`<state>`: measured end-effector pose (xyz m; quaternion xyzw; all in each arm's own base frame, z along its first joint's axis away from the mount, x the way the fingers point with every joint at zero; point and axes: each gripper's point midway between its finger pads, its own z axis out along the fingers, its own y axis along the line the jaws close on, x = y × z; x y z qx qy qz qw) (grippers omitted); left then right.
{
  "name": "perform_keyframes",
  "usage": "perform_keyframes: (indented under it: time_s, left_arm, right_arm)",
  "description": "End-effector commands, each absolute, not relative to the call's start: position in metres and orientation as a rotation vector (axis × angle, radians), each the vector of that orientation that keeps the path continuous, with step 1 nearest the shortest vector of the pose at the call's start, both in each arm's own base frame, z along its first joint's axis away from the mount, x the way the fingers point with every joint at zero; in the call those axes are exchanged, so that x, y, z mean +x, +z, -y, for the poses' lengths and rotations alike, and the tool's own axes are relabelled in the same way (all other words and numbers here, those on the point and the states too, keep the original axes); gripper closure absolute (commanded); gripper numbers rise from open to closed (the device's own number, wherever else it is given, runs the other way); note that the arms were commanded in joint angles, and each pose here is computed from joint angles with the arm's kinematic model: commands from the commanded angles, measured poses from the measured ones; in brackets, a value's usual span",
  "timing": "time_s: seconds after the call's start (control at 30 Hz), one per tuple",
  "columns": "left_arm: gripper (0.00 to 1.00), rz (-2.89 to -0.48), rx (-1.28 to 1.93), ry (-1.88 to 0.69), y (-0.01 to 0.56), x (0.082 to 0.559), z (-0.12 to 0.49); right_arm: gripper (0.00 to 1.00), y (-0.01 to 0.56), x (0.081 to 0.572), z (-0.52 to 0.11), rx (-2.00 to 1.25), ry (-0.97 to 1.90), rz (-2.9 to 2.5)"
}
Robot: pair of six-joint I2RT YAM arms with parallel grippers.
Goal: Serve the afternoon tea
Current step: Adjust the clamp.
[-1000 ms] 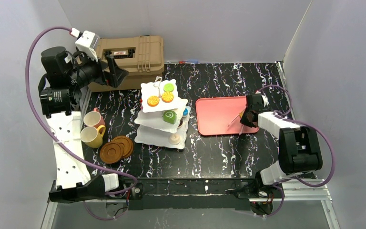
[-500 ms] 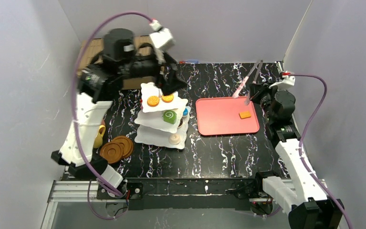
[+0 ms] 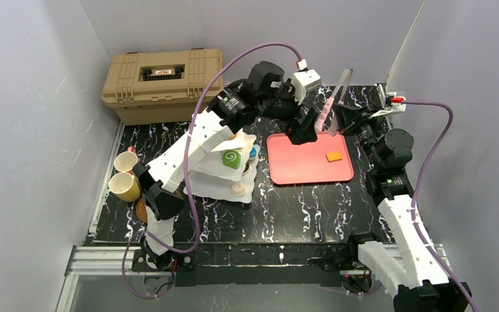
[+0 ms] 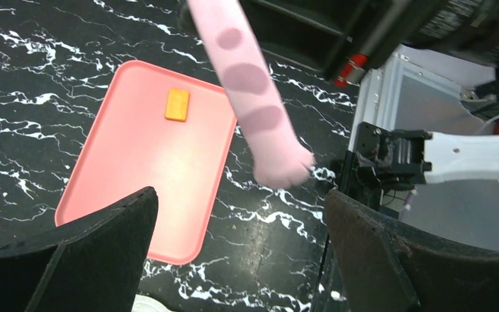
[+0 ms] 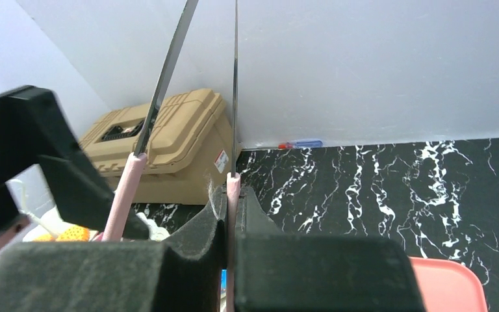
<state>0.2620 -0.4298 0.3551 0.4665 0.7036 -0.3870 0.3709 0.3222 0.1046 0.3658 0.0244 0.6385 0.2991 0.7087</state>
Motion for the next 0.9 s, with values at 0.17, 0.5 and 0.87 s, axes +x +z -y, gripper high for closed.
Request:
perform_keyframes:
  time_s: [0.17, 0.5, 0.87]
  left_arm:
    - [0.06, -1.631, 1.079, -1.033, 0.403, 0.271, 0.451]
    - [0.39, -1.621, 1.139, -1.045, 0.384, 0.271, 0.461]
    - [0.44, -1.624, 1.206, -1.002, 0.364, 0.271, 0.451]
  right_arm:
    - [0.99, 0.417, 0.302, -0.109, -0.015, 0.696, -1.256]
    - [0.98, 0.41, 0.307, -0.117, -0.015, 0.731, -1.285]
    - [0.91, 0.405, 0.312, -0.12, -0.003, 0.75, -1.312]
